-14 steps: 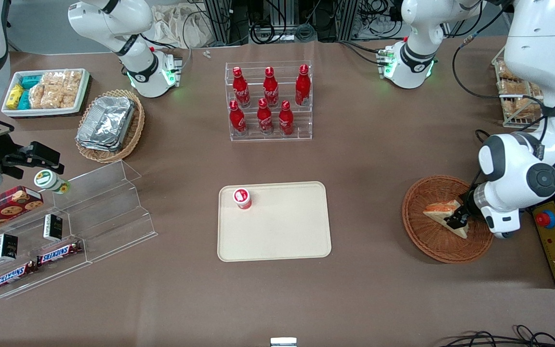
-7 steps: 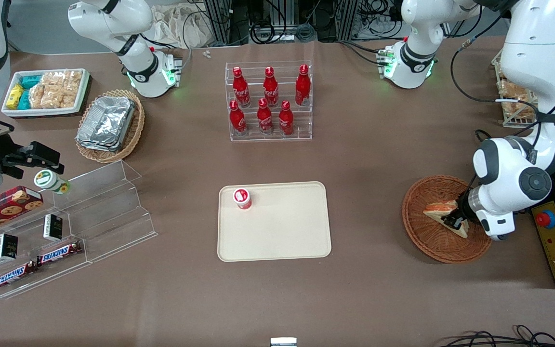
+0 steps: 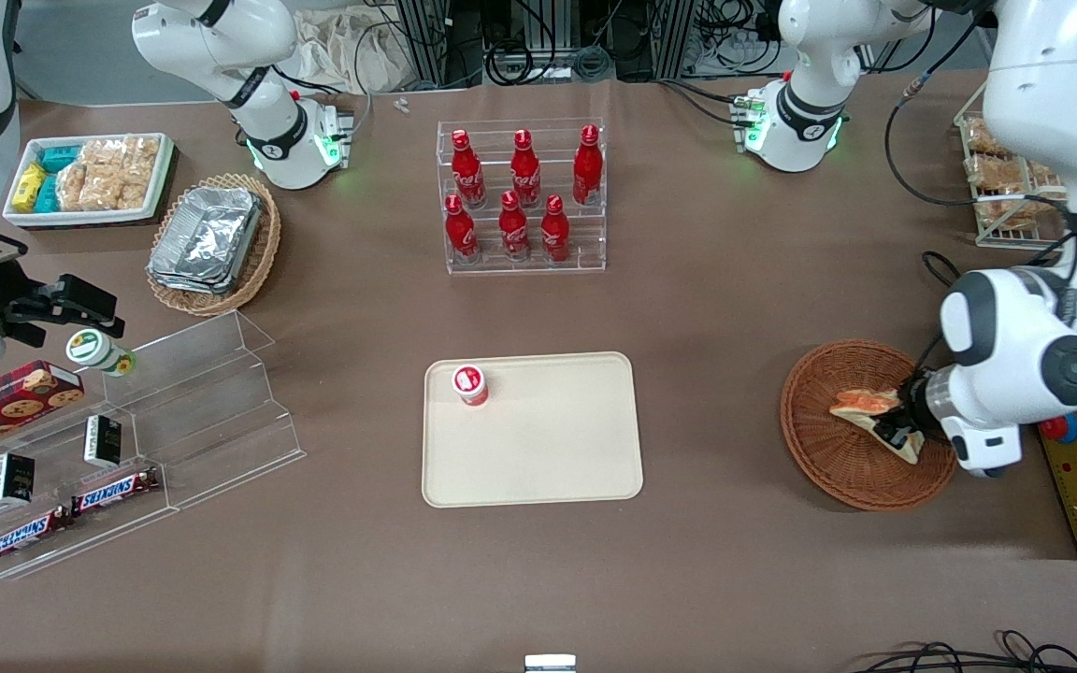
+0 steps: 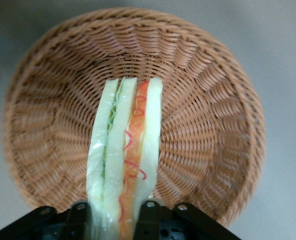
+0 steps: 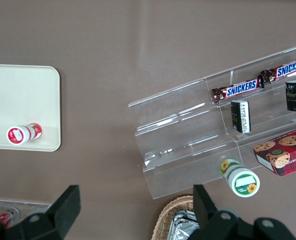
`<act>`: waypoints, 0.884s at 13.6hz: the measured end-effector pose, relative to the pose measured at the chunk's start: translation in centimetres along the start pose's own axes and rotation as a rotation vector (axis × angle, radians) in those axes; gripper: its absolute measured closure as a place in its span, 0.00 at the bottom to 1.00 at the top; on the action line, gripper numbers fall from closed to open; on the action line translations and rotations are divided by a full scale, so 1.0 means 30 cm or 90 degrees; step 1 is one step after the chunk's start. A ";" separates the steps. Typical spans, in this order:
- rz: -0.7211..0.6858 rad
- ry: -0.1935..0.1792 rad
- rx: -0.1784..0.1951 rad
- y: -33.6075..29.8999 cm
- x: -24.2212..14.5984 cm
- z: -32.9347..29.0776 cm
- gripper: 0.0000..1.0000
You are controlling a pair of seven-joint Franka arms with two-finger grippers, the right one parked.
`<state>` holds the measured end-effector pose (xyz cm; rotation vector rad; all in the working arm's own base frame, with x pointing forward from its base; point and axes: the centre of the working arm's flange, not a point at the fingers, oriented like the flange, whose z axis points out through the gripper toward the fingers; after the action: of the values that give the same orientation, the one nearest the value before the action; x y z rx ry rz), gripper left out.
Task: Place sandwich from basket to tray
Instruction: 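Lift the sandwich and carry it with the left gripper to the white tray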
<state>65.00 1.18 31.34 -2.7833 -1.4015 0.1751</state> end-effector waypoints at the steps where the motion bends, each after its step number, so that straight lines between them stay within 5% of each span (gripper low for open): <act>1: 0.007 -0.001 0.000 0.021 -0.015 -0.087 0.80; 7: 0.111 0.000 -0.011 0.159 -0.314 -0.565 0.80; 12: 0.258 0.013 -0.018 0.347 -0.684 -0.545 0.80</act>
<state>63.00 -20.96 48.75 -3.0479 -0.8248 0.1325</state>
